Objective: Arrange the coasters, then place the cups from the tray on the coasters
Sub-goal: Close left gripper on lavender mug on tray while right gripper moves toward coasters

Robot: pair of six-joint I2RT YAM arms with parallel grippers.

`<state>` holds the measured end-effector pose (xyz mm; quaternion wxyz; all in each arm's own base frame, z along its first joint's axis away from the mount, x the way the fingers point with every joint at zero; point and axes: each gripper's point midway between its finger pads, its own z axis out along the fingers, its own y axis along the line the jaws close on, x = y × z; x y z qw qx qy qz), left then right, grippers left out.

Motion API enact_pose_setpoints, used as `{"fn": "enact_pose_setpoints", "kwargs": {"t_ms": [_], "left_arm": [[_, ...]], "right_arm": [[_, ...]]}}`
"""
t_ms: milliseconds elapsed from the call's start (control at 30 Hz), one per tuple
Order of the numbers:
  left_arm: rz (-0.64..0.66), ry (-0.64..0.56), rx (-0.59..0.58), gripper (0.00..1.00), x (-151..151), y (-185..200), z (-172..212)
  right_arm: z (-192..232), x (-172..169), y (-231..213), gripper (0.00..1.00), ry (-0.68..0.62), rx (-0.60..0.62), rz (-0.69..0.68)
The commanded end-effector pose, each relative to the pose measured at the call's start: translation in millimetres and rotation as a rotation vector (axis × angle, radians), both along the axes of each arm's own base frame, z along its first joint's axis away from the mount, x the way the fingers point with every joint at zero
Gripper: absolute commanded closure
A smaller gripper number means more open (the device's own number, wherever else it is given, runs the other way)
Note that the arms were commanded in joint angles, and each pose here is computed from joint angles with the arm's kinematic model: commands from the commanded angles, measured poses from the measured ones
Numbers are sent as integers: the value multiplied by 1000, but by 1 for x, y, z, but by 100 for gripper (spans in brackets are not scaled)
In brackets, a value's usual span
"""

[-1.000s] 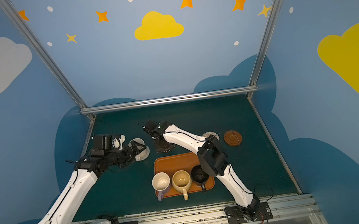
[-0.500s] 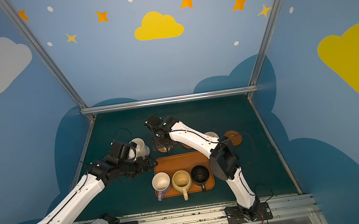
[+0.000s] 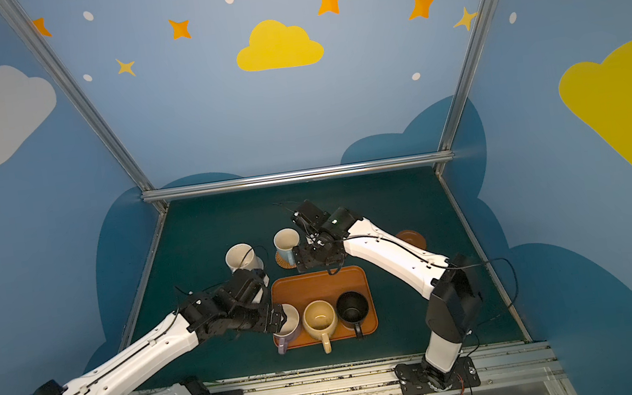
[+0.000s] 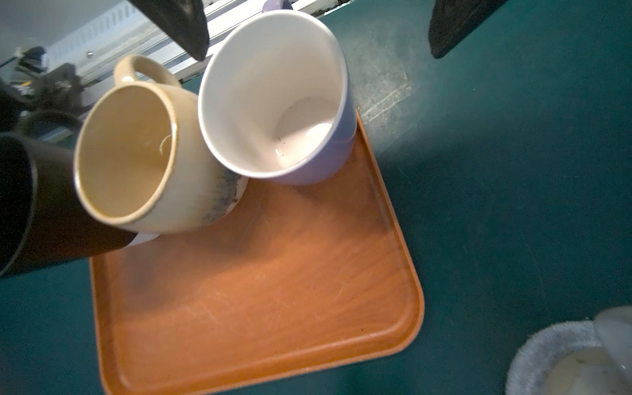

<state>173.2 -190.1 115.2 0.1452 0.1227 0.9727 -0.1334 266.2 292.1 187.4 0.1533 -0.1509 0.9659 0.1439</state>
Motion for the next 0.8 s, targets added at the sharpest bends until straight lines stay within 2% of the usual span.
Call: {"fn": "enact_pose_setpoints", "kwargs": {"t_ms": [0,200,400,567,667,767], "left_arm": [[-45,-10,120,1,-9,12,-10],[-147,-37,130,1,-27,-4,-20],[-204,-78,153,3,-30,-12,-25],[-172,-65,204,19,-29,-4,-29],[-172,-53,219,35,-31,-2,-31],[-177,-42,226,35,-31,-3,-33]], "right_arm": [[15,-7,-14,13,-22,38,24],[12,-25,-11,11,-1,175,61],[13,-35,-24,11,-11,147,83],[14,-40,-33,11,-22,134,78],[14,-44,-37,11,-23,137,74],[13,-46,-38,11,-24,139,74]]}}
